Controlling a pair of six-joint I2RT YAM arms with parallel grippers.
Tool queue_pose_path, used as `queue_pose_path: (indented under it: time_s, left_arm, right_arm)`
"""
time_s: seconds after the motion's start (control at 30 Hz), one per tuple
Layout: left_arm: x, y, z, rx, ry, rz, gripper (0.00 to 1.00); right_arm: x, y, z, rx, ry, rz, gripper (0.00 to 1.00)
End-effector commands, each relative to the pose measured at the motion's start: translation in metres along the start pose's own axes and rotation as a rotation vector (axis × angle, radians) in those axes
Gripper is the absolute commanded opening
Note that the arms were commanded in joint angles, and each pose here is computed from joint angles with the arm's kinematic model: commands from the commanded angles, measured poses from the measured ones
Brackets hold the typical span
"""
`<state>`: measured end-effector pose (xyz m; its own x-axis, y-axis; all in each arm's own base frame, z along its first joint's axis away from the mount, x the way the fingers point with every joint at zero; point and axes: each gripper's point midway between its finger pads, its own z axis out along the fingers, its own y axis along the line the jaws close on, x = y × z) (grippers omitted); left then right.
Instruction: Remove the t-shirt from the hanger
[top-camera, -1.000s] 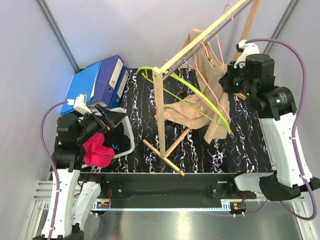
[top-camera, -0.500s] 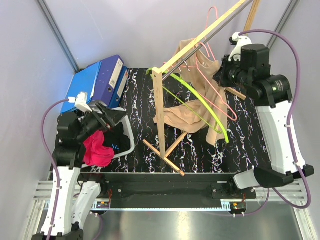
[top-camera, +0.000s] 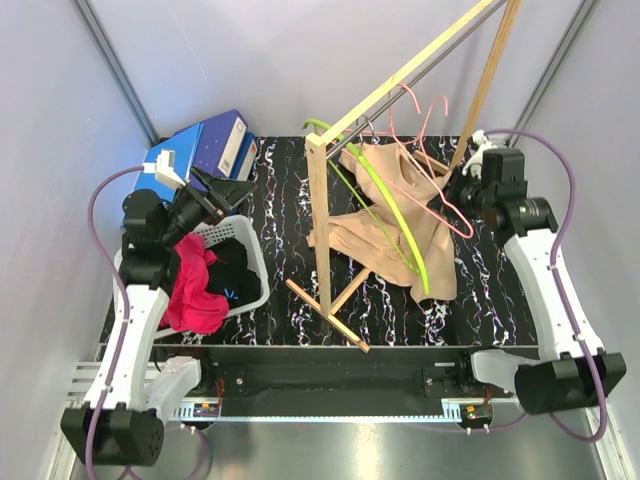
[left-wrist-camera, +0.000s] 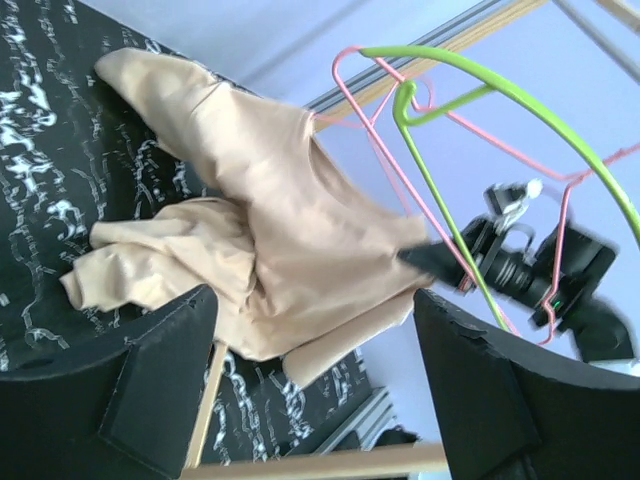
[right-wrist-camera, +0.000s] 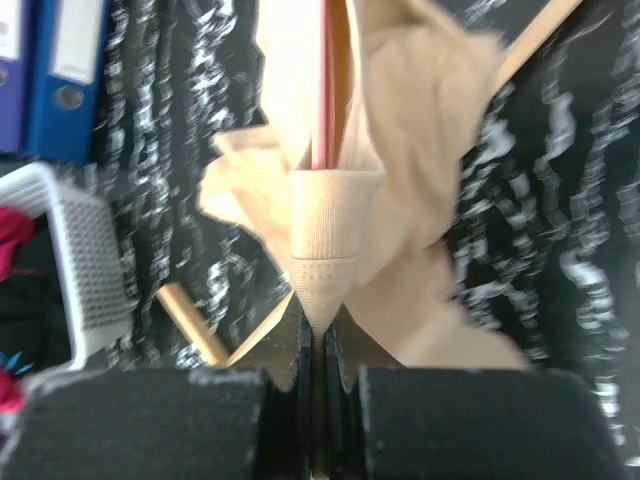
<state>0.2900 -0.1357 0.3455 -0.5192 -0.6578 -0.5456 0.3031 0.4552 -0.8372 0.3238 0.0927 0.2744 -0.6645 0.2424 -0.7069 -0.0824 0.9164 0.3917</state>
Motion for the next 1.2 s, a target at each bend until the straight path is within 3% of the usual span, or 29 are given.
queue_pose_path:
  time_s: [0.0, 0.13, 0.23, 0.37, 0.7, 1.17]
  left_arm:
    - [-0.012, -0.006, 0.02, 0.103, -0.008, -0.018, 0.82]
    - [0.0, 0.005, 0.038, 0.124, 0.02, -0.043, 0.79]
    - [0.024, 0.008, 0.056, 0.11, 0.078, -0.019, 0.77]
    - [0.053, 0.01, 0.067, 0.116, 0.102, -0.004, 0.7]
    - [0.067, 0.013, 0.083, 0.176, 0.045, 0.031, 0.62]
    - [0.09, 0.03, 0.107, 0.059, 0.083, 0.138, 0.63]
  right_arm:
    - [-0.006, 0.053, -0.027, -0.302, -0.121, 0.073, 0.0]
    - [0.046, 0.074, -0.013, -0.564, -0.016, 0.187, 0.0]
    - [0.074, 0.072, -0.005, -0.615, 0.037, 0.234, 0.0]
    - [0.09, 0.073, -0.009, -0.653, 0.068, 0.197, 0.0]
    - [0.147, 0.121, -0.016, -0.808, 0.275, 0.062, 0.0]
    - [0.164, 0.138, -0.034, -0.945, 0.344, -0.011, 0.0]
